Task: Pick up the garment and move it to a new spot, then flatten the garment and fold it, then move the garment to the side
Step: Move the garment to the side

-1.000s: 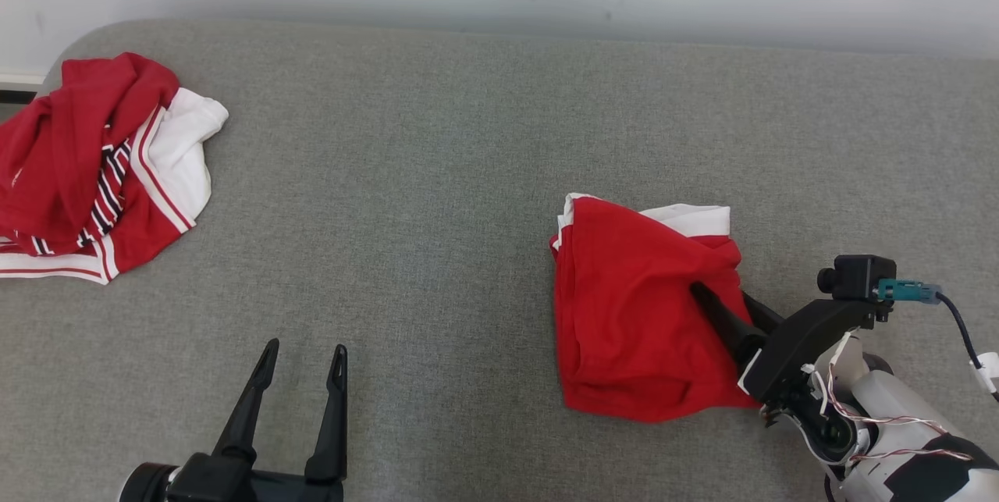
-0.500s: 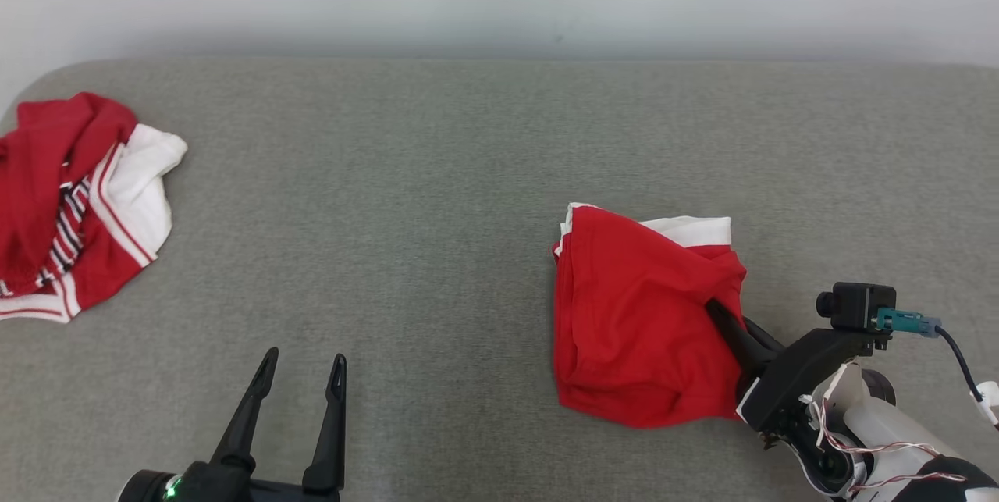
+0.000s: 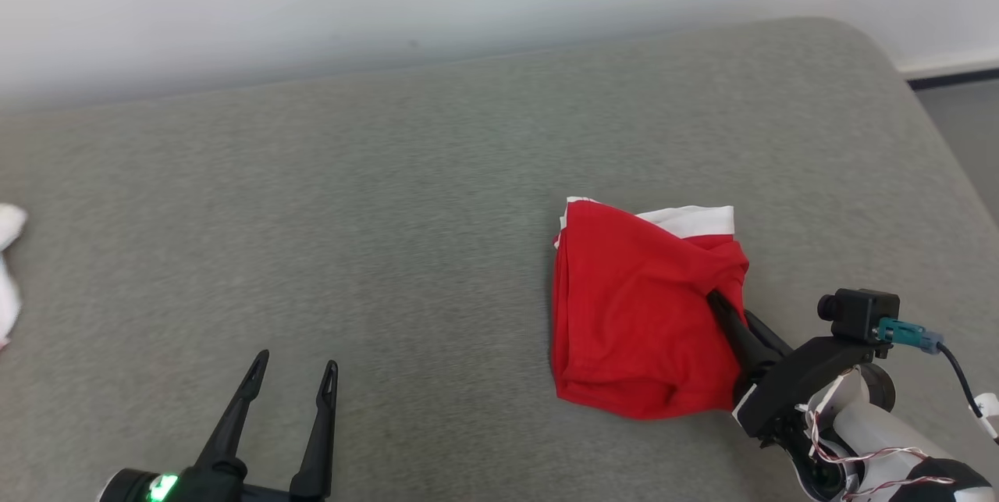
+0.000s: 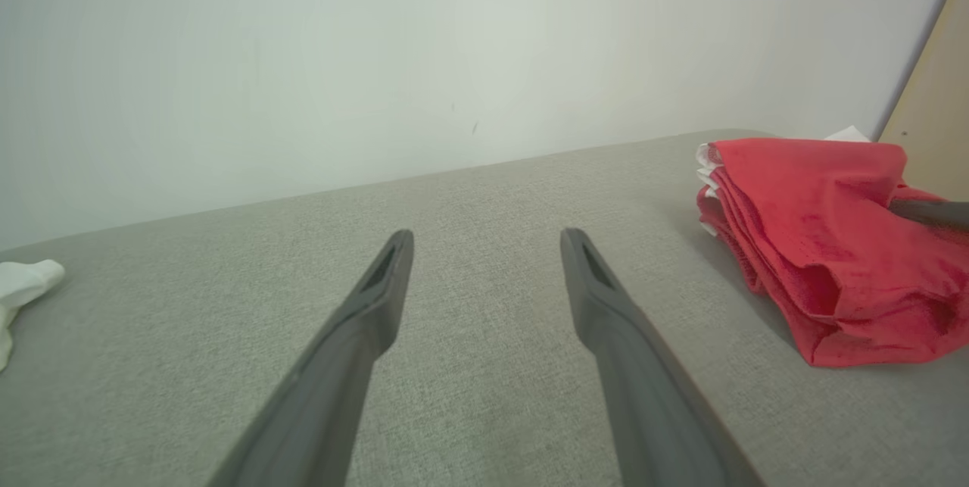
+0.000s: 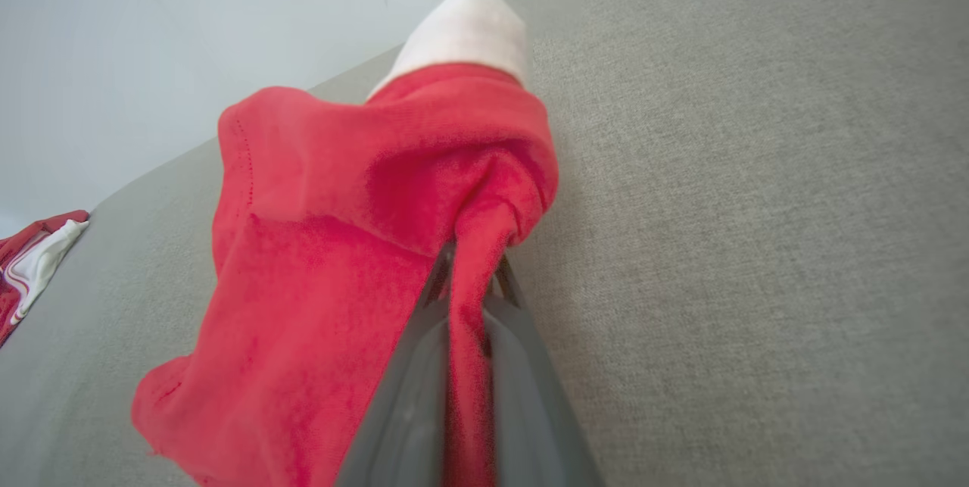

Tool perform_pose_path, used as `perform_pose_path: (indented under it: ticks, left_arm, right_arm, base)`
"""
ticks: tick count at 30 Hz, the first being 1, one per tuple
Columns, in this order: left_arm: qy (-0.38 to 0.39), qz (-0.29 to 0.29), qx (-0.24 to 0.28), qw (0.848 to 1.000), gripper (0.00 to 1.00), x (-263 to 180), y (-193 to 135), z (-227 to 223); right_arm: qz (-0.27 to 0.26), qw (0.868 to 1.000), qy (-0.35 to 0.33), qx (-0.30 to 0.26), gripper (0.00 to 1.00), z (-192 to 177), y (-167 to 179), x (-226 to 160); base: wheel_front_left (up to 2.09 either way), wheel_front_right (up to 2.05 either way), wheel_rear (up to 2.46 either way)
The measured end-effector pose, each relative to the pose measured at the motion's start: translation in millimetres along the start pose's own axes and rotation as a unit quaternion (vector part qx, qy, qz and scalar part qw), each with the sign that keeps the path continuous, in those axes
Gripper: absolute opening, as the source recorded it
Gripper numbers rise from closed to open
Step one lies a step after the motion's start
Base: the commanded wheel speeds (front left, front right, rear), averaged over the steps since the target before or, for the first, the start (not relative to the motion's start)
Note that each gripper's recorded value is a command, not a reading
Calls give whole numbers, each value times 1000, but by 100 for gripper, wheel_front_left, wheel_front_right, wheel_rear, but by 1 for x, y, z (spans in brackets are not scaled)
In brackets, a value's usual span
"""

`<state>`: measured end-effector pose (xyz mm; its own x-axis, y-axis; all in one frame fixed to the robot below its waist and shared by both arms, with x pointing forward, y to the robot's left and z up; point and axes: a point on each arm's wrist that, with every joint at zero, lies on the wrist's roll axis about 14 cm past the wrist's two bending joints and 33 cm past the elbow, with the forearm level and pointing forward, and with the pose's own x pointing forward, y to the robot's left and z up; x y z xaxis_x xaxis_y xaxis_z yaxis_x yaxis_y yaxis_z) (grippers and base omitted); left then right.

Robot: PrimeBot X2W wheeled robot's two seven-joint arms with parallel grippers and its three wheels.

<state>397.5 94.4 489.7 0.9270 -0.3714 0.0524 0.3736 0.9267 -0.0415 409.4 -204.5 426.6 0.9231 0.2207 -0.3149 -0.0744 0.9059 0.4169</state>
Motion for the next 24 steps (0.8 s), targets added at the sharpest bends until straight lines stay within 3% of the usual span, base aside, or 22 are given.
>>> perform_pose_path:
  ticks: [14,24]
  left_arm:
    - [-4,-127,-5,992,100,43,-63,-9]
    - [-40,-166,-12,985,100,80,-67,-6]
  right_arm:
    - [-96,995,-37,8,0,10,-61,-56]
    - [-126,983,-47,-122,0,67,-98,-23]
  base:
    - [0,0,0]
    - [0,0,0]
